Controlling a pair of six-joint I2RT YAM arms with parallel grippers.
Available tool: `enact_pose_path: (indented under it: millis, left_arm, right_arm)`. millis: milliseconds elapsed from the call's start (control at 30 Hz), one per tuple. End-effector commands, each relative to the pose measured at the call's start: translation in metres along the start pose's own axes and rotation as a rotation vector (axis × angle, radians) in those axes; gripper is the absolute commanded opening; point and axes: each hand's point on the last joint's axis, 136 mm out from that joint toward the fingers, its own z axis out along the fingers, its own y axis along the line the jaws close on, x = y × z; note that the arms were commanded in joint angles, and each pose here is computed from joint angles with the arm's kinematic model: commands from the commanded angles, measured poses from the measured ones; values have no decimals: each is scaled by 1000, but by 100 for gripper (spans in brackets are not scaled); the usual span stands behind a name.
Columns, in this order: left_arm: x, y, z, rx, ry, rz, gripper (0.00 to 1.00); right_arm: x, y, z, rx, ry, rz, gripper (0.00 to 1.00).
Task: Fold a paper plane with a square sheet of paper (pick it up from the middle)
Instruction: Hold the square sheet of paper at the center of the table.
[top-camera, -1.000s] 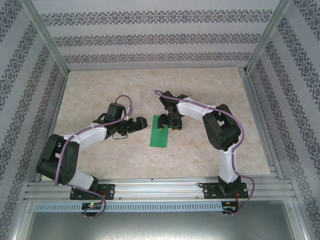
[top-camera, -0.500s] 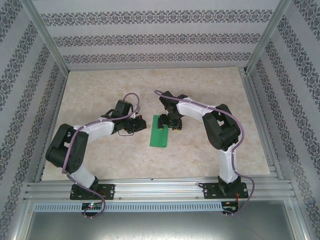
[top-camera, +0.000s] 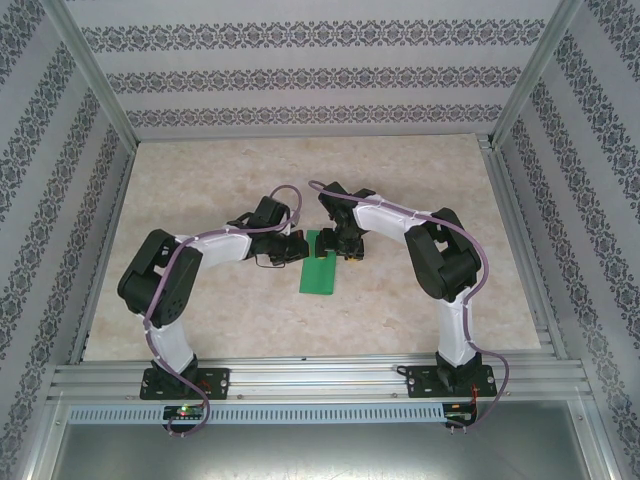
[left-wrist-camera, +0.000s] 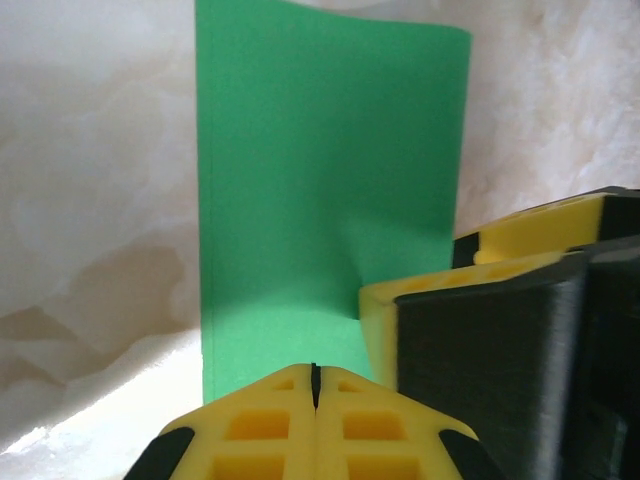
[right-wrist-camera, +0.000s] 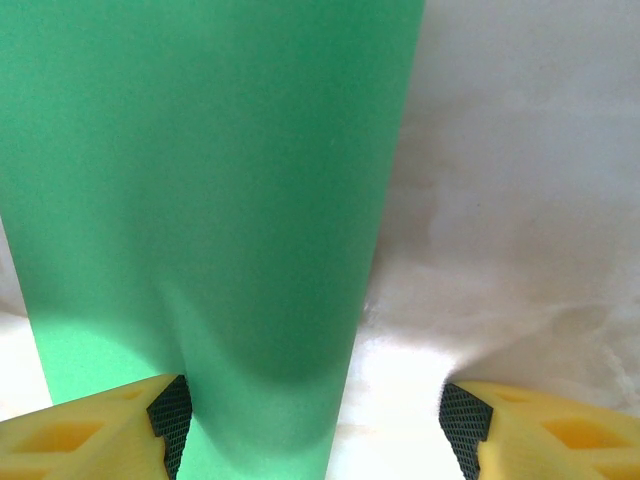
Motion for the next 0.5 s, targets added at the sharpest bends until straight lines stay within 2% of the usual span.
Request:
enact_pose_path:
  millis: [0,233,467]
  left_arm:
    - [2,2,5,-41,18,-17,0]
    - [5,2,17,-26,45,-18,0]
    - [13,16,27,-68,74,-38,0]
  right_arm:
    - [16,-47,37,180,73,39,72]
    - [18,-48,38,180,77,38,72]
    - [19,-48,37,176,76,41,72]
